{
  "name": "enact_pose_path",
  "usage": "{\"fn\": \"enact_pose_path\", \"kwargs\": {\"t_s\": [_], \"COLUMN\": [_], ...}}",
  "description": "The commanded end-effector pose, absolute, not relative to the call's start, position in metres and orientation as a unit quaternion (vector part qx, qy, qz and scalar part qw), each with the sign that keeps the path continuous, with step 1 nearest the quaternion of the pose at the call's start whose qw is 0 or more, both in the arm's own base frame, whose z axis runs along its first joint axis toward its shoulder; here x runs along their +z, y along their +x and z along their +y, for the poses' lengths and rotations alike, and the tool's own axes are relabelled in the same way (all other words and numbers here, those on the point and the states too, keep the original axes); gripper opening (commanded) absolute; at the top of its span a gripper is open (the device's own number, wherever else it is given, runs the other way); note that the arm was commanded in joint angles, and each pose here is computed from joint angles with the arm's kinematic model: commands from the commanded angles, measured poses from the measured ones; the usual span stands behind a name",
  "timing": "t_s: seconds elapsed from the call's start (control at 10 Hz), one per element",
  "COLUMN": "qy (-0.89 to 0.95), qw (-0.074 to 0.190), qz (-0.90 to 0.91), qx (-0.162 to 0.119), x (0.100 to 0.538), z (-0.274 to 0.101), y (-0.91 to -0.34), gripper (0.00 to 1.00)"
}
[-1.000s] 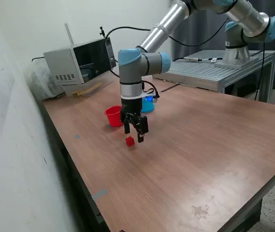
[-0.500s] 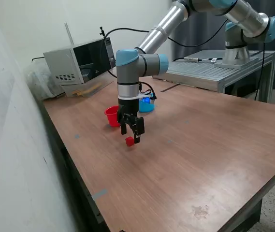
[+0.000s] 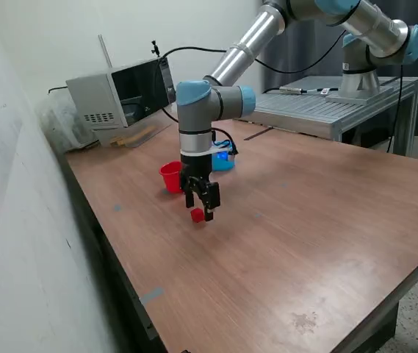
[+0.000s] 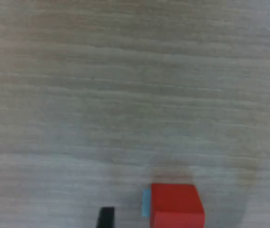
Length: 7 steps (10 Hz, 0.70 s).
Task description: Place red objects in the red bin, and blue objects in the blue bin.
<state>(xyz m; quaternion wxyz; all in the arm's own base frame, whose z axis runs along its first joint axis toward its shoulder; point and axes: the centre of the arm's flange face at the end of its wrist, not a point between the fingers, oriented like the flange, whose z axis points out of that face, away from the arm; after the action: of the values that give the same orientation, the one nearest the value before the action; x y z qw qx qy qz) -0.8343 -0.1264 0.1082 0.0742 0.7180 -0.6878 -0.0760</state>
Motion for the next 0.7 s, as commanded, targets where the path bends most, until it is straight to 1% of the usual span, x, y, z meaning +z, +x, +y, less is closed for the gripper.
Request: {"fn": "enact_pose_path", "kwargs": {"t_s": [0.0,0.4,0.5,0.6], "qy": [0.720,0.721,0.731,0.733], "qw": [0.074,0.074,0.065,0.067], "qz": [-0.686,-0.684,-0.675,-0.671], "qx": [-0.076,-0.077,-0.080,-0.092], "x": [0.108,0.107,0.107,0.127], "z": [-0.125,-0.118,-0.117,-0.116], "y": [-0.835,-0.836,-0.834,-0.834], "gripper": [0.00,0.00,0.00,0.00]}}
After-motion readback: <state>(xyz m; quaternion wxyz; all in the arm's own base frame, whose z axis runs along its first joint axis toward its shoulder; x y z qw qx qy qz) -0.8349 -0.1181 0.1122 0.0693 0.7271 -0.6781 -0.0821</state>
